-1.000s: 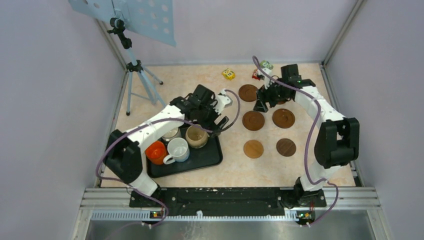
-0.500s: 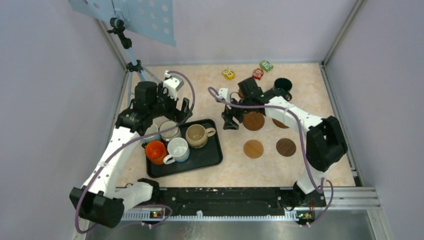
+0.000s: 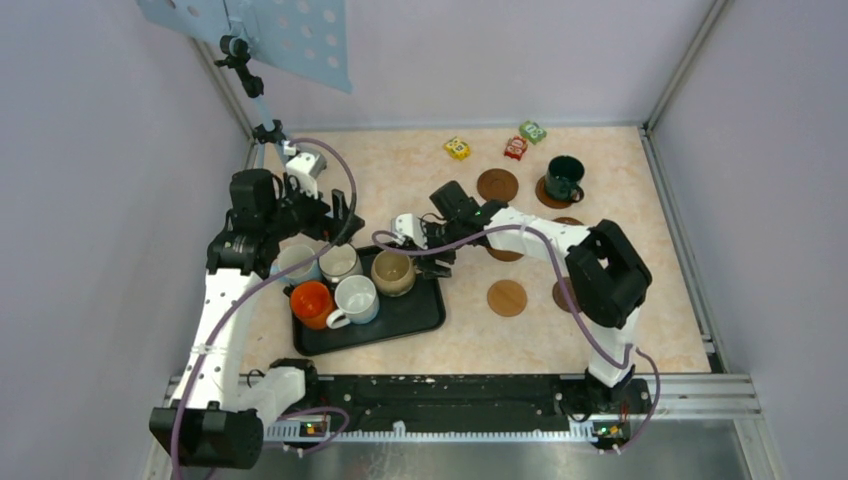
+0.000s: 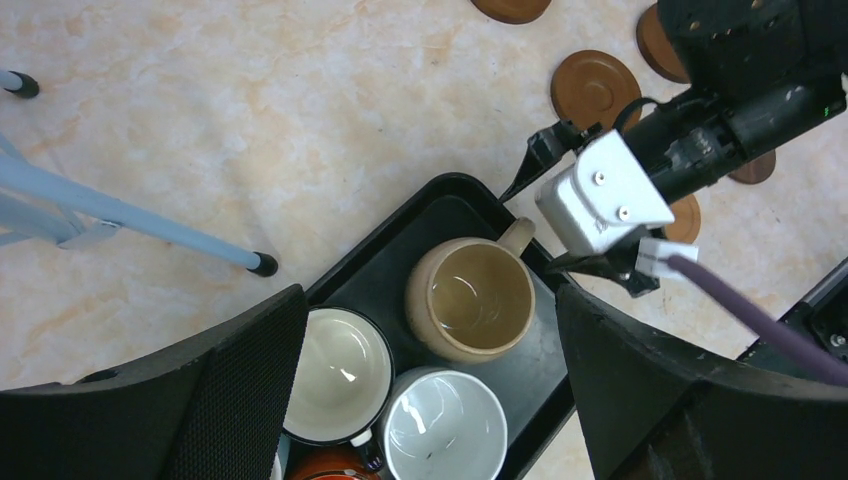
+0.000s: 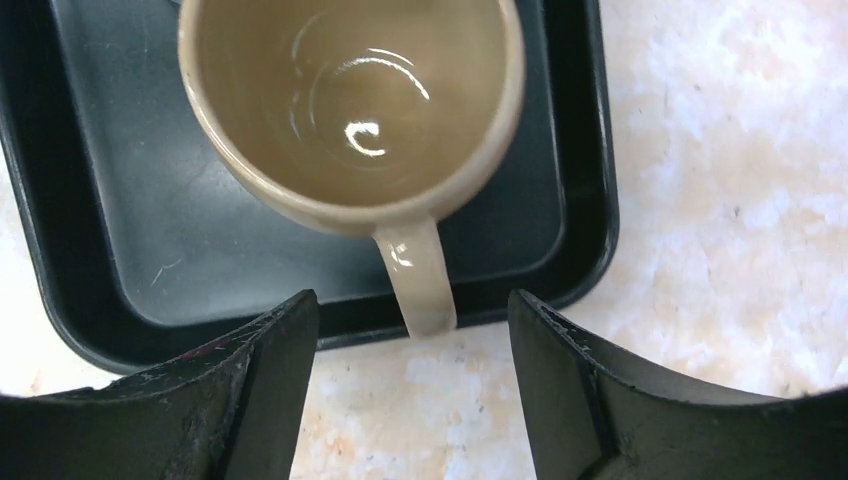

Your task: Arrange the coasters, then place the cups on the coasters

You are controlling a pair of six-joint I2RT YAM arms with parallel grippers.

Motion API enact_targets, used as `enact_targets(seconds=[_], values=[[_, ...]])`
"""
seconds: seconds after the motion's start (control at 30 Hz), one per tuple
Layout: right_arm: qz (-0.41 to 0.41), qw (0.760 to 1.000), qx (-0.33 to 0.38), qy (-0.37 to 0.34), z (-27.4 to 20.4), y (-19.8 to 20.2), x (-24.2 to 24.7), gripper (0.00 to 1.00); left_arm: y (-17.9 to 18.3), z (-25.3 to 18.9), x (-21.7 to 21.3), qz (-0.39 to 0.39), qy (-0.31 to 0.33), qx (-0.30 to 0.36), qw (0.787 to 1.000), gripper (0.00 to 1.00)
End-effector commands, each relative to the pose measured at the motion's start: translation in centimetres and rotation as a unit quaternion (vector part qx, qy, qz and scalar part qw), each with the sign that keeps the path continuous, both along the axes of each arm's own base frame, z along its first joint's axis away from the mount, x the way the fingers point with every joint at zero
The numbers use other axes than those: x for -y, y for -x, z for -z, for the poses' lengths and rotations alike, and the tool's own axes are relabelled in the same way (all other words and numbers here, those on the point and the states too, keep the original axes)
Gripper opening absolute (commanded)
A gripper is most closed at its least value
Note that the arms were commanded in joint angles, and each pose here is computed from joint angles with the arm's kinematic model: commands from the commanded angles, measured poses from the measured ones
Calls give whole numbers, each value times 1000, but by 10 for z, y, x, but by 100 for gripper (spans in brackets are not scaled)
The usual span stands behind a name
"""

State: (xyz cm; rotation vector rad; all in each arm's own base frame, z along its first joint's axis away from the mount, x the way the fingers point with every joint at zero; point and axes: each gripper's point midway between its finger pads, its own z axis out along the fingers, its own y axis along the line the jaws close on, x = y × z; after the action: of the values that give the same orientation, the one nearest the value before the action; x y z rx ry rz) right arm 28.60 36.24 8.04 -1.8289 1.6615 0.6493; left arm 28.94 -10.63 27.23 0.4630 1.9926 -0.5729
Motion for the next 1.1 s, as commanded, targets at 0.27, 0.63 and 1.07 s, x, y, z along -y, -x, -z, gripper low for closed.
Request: enact_targets(seconds=[0.27, 0.63, 1.07], values=[[-92, 992, 86, -4, 5, 18, -40, 58, -3, -17, -6, -5, 36, 24, 999, 99], [-59, 997, 56, 4, 15, 27, -31, 40, -5, -16, -6, -3, 40, 23, 999, 99], [33, 999, 18, -27, -12, 28, -23, 0, -5, -15, -8, -7, 39, 23, 999, 99]])
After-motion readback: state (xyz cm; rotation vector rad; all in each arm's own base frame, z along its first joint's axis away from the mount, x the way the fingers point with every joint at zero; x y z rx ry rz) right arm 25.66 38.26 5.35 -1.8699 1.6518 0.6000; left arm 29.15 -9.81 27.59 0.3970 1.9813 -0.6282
